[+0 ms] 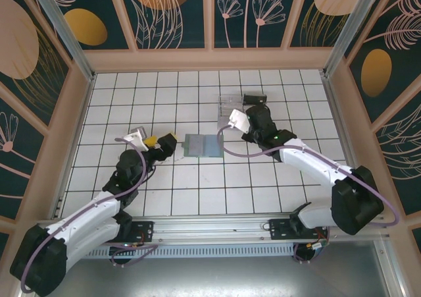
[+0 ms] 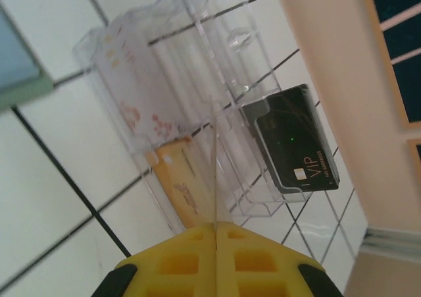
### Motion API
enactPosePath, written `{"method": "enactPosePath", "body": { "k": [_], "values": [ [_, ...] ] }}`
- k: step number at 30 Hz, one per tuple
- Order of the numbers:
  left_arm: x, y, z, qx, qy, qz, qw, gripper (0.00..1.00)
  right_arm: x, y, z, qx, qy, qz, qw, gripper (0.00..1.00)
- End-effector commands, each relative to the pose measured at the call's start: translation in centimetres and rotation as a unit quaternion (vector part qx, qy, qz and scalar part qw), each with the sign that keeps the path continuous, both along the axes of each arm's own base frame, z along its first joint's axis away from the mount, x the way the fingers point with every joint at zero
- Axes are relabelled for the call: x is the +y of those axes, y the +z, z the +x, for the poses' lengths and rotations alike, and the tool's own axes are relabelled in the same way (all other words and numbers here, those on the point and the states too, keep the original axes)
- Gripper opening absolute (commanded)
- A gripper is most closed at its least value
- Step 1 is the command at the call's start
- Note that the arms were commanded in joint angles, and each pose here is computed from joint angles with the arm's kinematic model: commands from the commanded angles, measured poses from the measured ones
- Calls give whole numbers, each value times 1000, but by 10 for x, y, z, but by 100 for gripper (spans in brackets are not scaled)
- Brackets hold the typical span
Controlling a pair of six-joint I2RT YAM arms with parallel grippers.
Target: Take the credit cards out of the card holder
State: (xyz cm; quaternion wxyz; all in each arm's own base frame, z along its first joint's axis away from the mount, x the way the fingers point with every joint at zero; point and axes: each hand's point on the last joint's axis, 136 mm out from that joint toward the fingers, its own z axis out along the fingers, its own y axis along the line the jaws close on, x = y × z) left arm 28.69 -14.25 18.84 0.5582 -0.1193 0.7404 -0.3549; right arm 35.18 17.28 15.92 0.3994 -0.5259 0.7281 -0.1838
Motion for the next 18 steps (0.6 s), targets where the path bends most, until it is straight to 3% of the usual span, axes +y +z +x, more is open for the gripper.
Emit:
{"method": "enactPosePath", "body": {
  "k": [1, 5, 18],
  "values": [
    [11, 1, -2, -1, 27, -8, 1000, 98, -17, -24, 2, 16, 51, -109, 993, 0],
    [21, 3, -5, -9, 48, -10, 999, 99, -17, -43, 6, 12, 83, -154, 985, 0],
    [23, -1, -3, -2, 55, -4, 998, 99, -27, -61, 33, 32, 65, -152, 986, 0]
  ]
}}
